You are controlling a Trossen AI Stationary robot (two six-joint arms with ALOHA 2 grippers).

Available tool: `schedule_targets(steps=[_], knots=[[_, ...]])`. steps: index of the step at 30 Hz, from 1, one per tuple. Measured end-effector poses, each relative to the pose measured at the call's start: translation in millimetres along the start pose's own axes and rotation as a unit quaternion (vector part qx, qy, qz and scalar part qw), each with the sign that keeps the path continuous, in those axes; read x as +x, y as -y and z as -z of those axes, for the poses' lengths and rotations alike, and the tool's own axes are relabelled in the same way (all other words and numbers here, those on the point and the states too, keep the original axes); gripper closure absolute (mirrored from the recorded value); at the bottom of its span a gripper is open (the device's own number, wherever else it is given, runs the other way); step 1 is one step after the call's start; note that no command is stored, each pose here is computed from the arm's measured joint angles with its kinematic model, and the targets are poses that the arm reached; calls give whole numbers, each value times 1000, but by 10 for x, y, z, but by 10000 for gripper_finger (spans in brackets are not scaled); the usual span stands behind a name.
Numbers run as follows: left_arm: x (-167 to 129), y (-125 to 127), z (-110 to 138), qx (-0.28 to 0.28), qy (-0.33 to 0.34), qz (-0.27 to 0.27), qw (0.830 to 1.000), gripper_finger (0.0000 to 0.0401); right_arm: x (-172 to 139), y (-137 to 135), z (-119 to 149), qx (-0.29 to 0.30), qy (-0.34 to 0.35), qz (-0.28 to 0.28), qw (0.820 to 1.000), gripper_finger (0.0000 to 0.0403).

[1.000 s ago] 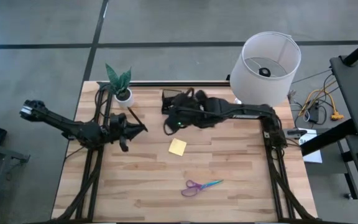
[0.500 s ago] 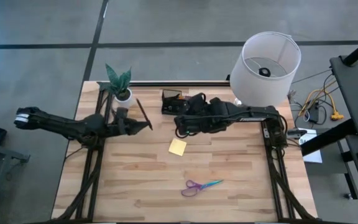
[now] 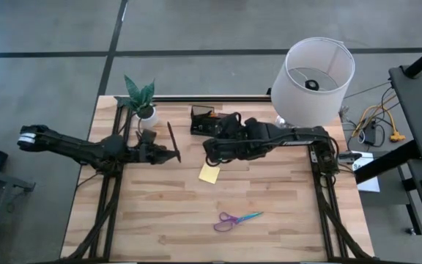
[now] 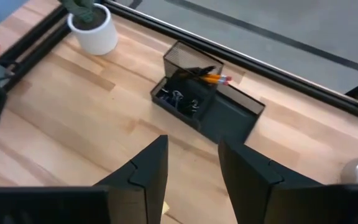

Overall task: Pick and place office supplies into organizer
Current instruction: Put the black pen into the black desk organizer

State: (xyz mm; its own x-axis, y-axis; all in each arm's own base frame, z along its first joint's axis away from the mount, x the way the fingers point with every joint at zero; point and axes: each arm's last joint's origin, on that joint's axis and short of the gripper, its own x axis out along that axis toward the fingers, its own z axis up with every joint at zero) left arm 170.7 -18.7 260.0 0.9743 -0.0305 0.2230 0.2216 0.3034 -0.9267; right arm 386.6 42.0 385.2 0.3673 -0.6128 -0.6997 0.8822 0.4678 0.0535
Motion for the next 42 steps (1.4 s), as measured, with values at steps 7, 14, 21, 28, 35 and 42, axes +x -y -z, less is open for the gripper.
schedule_targets(steps=[7,14,21,28,35,42], knots=[[18,61,31,-30,-59,54,996,389,0,-78,-42,31,16,-33,999,270],[-15,146,27,-40,-84,95,991,389,-13,-171,-99,71,36,-74,994,276],[-6,149,39,-92,-92,96,987,389,-27,-226,-140,19,58,-95,994,269],[44,74,83,-115,-124,76,983,389,-31,-245,-153,-25,68,-100,992,273],[96,-11,101,-124,-132,53,982,389,-35,-257,-162,-19,72,-105,992,280],[154,-119,69,-155,-145,28,977,389,-35,-256,-162,-21,72,-105,992,275]])
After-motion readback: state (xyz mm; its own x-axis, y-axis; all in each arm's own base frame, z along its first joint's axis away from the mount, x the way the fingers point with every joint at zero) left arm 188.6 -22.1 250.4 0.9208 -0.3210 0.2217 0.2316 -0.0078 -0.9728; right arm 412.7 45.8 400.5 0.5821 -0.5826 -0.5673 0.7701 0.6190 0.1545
